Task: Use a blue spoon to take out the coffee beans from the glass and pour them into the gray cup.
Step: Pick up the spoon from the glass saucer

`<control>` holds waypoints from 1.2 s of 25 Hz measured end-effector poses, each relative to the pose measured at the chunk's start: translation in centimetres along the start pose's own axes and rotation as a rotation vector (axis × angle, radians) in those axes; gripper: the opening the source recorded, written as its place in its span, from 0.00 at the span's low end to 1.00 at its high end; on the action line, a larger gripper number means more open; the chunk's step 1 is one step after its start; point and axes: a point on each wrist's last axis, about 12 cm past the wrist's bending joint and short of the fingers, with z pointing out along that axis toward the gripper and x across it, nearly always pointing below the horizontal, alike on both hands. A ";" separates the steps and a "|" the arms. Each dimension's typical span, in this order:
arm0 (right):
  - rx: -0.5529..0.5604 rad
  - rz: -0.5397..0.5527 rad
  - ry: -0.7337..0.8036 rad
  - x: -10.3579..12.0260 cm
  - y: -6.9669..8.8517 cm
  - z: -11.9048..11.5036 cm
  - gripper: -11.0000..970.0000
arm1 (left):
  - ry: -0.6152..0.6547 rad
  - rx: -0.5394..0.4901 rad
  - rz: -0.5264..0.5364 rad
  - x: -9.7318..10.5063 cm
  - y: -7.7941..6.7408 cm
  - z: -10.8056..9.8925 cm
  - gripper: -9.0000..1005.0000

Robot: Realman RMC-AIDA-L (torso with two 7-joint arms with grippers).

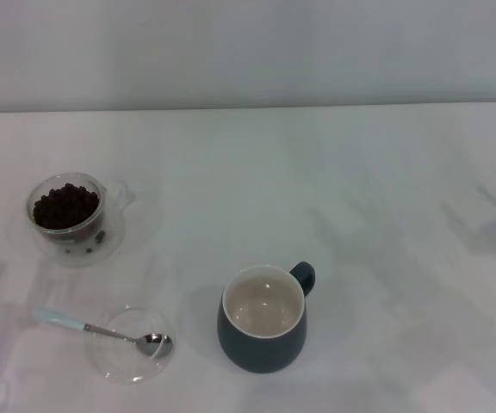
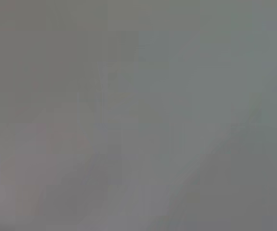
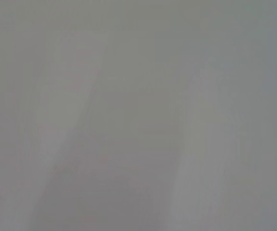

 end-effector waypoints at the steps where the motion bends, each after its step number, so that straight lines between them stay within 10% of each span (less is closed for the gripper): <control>1: 0.003 -0.007 -0.014 -0.1 -0.4 0.5 0.66 | 0.009 0.004 -0.026 0.1 -0.1 -0.2 0.83; 14: 0.028 -0.137 -0.101 -1.2 -2.2 3.8 0.66 | 0.072 -0.130 -0.420 1.7 0.0 -4.8 0.83; 30: 0.059 -0.160 -0.123 -1.3 -1.8 4.1 0.66 | 0.272 -0.152 -0.572 3.1 0.8 -1.9 0.83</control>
